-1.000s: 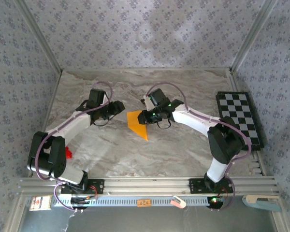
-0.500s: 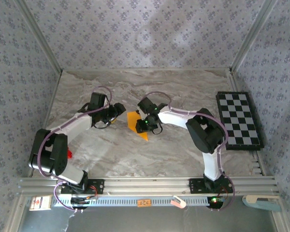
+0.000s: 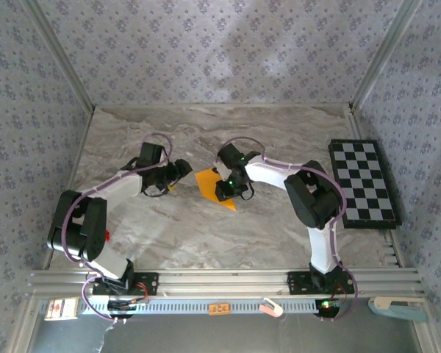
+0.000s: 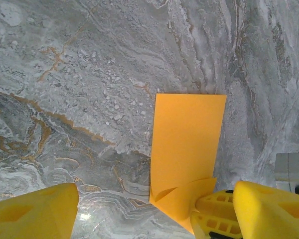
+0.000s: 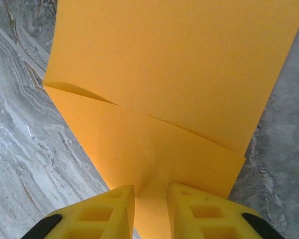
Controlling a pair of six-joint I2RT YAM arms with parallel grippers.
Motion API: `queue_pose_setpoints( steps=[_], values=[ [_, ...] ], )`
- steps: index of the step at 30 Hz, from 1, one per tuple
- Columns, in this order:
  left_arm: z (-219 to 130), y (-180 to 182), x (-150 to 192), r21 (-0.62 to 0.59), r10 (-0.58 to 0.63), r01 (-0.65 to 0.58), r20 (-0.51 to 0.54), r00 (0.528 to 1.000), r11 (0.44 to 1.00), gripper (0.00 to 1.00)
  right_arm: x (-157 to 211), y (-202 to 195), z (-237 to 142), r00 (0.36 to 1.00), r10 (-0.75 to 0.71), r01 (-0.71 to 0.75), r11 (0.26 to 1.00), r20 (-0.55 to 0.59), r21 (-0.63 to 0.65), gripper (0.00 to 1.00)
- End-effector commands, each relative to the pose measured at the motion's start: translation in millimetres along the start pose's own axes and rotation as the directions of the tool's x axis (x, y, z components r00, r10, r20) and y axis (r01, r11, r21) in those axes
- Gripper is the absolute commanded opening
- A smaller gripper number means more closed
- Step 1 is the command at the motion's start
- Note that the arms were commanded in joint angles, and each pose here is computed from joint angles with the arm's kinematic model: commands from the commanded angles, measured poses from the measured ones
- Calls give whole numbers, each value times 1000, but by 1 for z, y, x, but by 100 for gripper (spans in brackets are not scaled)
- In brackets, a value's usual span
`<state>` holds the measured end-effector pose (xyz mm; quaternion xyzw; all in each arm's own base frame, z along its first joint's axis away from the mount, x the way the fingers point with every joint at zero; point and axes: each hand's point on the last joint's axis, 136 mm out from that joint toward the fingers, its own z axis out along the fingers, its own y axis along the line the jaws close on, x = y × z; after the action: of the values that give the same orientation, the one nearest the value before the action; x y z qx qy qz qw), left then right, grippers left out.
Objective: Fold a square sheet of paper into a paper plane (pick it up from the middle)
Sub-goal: Fourth fold the wing at the center of the table.
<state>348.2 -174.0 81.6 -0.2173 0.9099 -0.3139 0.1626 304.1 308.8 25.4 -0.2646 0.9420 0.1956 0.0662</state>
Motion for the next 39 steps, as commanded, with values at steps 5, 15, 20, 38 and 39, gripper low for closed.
queue_pose_setpoints(
  steps=[5, 15, 20, 38, 39],
  values=[
    [8, -11, 22, 30, 12, -10, -72, 997, 999, 81, -21, 16, -42, 973, 169, -156, 983, 155, -98, 31],
    [24, -27, 48, 101, -26, 41, -139, 990, 994, 78, -19, 0, -20, 937, 305, -297, 952, 167, -74, 31],
    [34, -31, 62, 112, -41, 63, -182, 982, 992, 71, -20, -12, -16, 935, 309, -308, 951, 173, -31, 30],
    [51, -28, 79, 91, -80, 106, -254, 964, 990, 51, 0, -25, 7, 930, 354, -354, 935, 101, -18, 30],
    [51, -30, 79, 97, -74, 102, -256, 964, 990, 50, 0, -24, 7, 930, 354, -354, 935, 100, -19, 30]
  ],
)
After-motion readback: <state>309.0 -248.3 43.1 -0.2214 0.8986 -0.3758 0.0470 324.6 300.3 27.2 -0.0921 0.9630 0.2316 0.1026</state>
